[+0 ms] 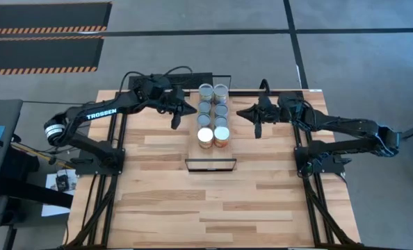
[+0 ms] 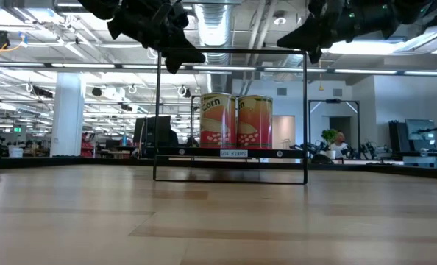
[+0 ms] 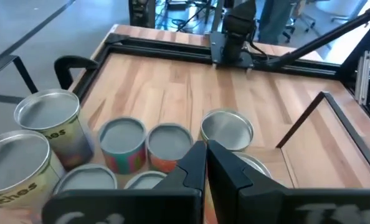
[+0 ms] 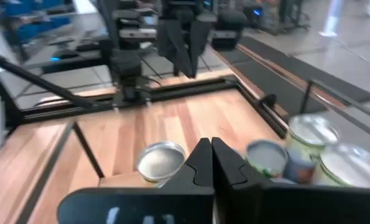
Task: Pick and place cans onto a shelf
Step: Return to Home Position
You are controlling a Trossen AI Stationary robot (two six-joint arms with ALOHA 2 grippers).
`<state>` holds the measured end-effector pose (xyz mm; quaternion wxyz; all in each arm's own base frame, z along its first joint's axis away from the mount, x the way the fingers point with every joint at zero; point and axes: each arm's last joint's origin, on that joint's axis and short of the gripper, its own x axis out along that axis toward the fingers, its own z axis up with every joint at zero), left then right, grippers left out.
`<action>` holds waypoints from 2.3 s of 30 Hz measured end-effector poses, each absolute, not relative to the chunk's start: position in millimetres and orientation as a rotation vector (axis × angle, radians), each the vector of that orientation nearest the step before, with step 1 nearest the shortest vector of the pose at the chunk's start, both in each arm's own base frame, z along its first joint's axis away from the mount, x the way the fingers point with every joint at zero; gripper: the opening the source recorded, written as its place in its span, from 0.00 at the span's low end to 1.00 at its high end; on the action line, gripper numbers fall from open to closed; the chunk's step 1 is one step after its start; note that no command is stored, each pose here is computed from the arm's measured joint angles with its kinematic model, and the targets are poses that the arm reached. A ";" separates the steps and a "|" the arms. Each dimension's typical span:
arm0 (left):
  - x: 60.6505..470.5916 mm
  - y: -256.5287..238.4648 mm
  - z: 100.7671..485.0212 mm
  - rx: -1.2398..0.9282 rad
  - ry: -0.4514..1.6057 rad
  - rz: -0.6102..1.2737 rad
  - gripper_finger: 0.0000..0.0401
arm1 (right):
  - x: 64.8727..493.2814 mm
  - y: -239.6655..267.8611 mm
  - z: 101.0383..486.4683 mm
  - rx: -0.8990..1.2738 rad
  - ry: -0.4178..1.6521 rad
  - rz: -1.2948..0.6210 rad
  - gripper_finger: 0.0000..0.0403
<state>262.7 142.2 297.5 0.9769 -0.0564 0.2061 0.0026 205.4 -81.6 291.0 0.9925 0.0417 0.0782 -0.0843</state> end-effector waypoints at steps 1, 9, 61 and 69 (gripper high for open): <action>262.6 142.2 297.5 -0.111 0.415 0.003 0.00 | 204.9 -83.0 292.0 0.081 0.146 -0.154 0.01; 264.8 143.3 287.6 -0.097 0.277 0.012 0.00 | 208.0 -94.9 283.0 0.006 0.116 -0.122 0.00; 86.9 52.5 189.5 -0.250 -0.054 0.331 0.00 | 111.6 -59.3 188.2 0.108 -0.240 -0.369 0.01; 77.6 47.3 181.9 -0.249 -0.008 0.395 0.00 | 110.3 -58.3 185.1 0.151 -0.210 -0.366 0.02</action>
